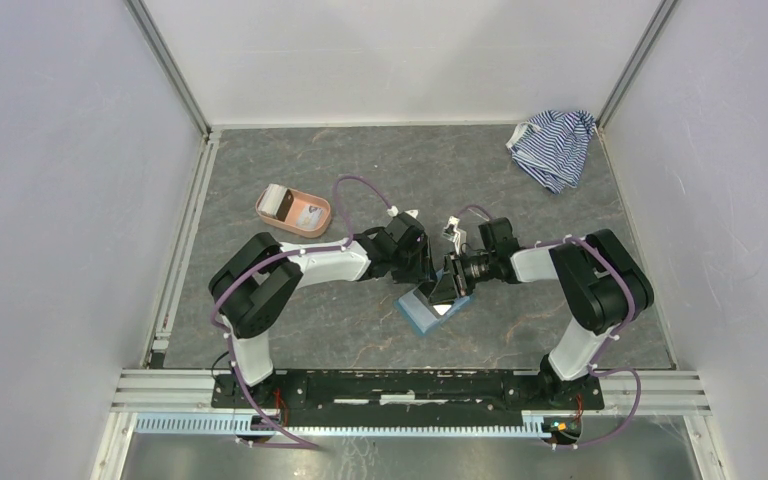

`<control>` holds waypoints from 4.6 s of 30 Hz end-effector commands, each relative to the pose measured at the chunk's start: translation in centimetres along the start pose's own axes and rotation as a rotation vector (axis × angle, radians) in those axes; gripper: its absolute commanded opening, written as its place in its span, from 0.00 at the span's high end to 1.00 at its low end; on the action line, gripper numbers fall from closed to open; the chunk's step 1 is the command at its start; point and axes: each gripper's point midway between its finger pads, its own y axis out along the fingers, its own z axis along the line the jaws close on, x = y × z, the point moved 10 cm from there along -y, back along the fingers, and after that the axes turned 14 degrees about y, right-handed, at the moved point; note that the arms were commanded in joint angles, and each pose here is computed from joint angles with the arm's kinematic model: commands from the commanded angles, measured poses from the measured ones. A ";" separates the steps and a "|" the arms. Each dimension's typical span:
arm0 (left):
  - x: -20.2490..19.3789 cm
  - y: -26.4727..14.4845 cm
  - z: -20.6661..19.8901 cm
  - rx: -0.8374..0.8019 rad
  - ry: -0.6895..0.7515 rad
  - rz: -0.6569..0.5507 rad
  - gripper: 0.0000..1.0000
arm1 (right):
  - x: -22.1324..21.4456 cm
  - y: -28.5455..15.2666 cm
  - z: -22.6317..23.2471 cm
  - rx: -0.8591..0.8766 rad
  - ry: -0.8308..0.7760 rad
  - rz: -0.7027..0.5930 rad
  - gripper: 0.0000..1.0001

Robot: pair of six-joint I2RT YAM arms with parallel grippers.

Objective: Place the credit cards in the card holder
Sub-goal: Insert the credit card into the card holder.

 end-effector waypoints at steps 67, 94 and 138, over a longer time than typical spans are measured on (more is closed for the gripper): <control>2.2 -0.9 -0.4 -0.053 0.051 -0.076 0.47 | 3.3 -2.3 1.5 -0.207 -0.377 -0.032 0.54; 1.9 -10.7 2.3 0.037 0.050 -0.456 0.45 | 3.4 -1.1 3.9 -0.291 -0.588 0.067 0.52; -12.6 -7.1 -2.9 -0.180 -0.295 -0.131 0.77 | 2.9 -0.1 4.5 -0.265 -0.621 0.199 0.45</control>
